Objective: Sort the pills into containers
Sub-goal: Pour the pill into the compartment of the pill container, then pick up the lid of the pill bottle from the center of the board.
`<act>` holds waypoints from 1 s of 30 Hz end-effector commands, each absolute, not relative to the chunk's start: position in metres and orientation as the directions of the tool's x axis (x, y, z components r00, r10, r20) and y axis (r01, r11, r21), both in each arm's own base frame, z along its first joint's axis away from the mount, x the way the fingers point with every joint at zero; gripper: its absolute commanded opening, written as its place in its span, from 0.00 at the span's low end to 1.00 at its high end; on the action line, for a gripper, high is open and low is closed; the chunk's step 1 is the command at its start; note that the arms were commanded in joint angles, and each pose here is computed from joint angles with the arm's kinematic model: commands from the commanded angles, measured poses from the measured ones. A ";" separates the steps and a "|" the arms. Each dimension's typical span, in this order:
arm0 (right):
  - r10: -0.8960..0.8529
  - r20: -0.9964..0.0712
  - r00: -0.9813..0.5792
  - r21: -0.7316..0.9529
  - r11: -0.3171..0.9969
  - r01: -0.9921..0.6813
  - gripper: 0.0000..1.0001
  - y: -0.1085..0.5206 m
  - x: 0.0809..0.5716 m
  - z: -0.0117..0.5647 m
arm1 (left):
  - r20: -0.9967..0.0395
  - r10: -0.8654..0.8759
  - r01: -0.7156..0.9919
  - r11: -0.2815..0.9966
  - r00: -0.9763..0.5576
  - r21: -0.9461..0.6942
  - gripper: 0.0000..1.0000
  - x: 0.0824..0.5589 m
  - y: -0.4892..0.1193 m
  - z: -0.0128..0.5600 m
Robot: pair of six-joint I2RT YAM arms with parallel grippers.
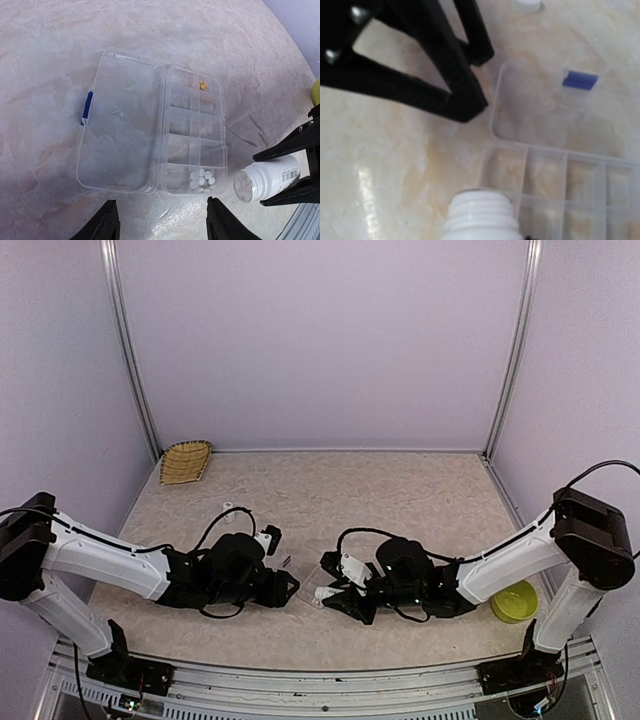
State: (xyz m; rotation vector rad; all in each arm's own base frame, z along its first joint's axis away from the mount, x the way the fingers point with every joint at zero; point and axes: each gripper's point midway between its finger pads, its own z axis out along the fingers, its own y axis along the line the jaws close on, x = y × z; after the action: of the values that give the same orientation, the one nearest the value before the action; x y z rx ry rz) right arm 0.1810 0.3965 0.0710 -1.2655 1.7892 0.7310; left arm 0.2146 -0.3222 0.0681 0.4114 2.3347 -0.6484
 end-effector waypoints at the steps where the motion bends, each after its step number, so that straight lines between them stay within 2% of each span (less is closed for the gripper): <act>1: -0.352 -0.927 -0.131 0.009 0.329 -0.944 0.20 0.401 0.183 0.104 | -0.695 0.104 0.445 0.831 -0.712 -0.332 0.58 0.215 -0.320 0.078; 10: -0.190 -0.974 -0.125 0.063 0.301 -0.952 0.20 0.390 0.178 0.129 | -0.709 0.096 0.444 0.835 -0.699 -0.325 0.58 0.218 -0.319 0.087; 18: -0.019 -0.991 -0.136 0.130 0.186 -0.974 0.20 0.381 0.166 0.166 | -0.717 0.099 0.444 0.840 -0.690 -0.311 0.58 0.220 -0.318 0.093; 30: 0.231 -0.964 -0.130 0.133 -0.001 -0.991 0.21 0.345 0.139 0.248 | -0.733 0.082 0.434 0.847 -0.675 -0.305 0.58 0.223 -0.312 0.105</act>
State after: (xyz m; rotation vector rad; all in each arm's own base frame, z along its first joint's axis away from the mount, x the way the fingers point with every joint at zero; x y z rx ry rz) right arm 0.1583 0.3585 0.2037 -0.9670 1.3084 1.2725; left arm 0.2183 -0.3087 0.0841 0.3808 2.3089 -0.5946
